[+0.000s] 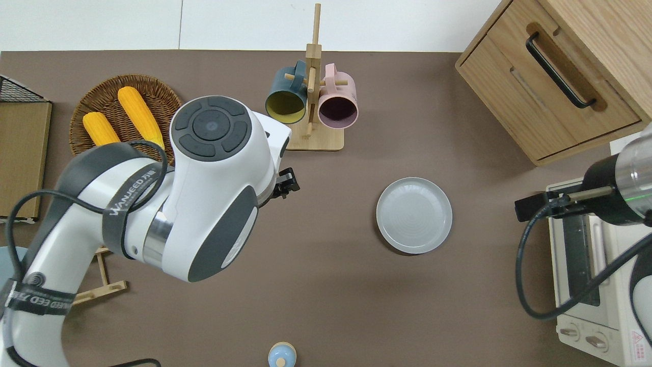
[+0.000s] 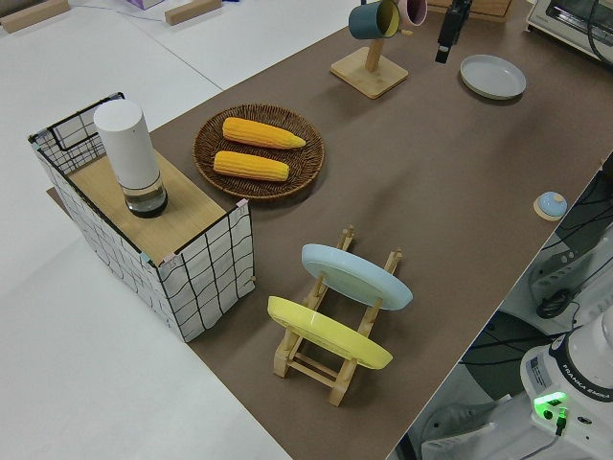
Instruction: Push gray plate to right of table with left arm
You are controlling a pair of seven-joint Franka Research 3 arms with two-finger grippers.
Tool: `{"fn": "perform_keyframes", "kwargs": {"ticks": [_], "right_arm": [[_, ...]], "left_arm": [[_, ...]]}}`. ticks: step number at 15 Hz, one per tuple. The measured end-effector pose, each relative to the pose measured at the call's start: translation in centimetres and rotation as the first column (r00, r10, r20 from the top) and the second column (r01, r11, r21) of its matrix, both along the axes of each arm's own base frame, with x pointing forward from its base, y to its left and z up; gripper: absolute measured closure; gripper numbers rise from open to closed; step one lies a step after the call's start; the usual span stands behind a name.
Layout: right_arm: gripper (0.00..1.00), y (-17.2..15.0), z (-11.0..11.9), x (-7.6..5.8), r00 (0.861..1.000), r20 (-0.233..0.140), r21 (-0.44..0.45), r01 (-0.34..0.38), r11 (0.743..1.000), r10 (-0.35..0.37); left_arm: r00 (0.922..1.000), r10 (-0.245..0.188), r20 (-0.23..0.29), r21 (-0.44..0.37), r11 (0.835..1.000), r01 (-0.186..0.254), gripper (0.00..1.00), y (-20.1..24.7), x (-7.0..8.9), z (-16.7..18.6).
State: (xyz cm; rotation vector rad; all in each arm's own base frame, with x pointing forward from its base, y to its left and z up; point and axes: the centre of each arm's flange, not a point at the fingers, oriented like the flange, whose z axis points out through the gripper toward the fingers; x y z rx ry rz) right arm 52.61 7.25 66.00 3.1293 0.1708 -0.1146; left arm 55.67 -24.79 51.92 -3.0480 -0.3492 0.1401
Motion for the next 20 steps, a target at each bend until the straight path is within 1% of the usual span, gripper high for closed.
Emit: {"fn": "perform_keyframes", "kwargs": {"ticks": [1,3,6,9,13,17,19,20], "right_arm": [[0.01,0.0,0.0,0.0,1.000,0.000,0.000,0.000,1.000,0.000],[0.01,0.0,0.0,0.0,1.000,0.000,0.000,0.000,1.000,0.000],[0.01,0.0,0.0,0.0,1.000,0.000,0.000,0.000,1.000,0.000],[0.01,0.0,0.0,0.0,1.000,0.000,0.000,0.000,1.000,0.000],[0.01,0.0,0.0,0.0,1.000,0.000,0.000,0.000,1.000,0.000],[0.01,0.0,0.0,0.0,1.000,0.000,0.000,0.000,1.000,0.000],[0.01,0.0,0.0,0.0,1.000,0.000,0.000,0.000,1.000,0.000],[0.01,0.0,0.0,0.0,1.000,0.000,0.000,0.000,1.000,0.000]], "left_arm": [[0.9998,-0.018,-0.011,0.001,1.000,0.019,0.01,1.6,0.3,0.3],[0.9991,-0.038,-0.019,-0.002,0.999,0.038,0.01,4.2,0.6,1.0],[0.9978,-0.064,-0.018,-0.012,0.998,0.064,0.01,8.3,0.9,1.9],[0.9961,-0.088,-0.010,-0.028,0.996,0.087,0.01,13.9,1.2,2.9],[0.9940,-0.109,-0.003,-0.045,0.993,0.109,0.01,21.5,0.8,4.1],[0.9917,-0.129,-0.005,-0.055,0.990,0.128,0.01,26.0,0.5,4.3],[0.9905,-0.137,-0.008,-0.058,0.989,0.137,0.01,26.9,0.4,4.0],[0.9887,-0.150,-0.008,-0.060,0.987,0.149,0.01,26.9,0.4,3.7]]}}
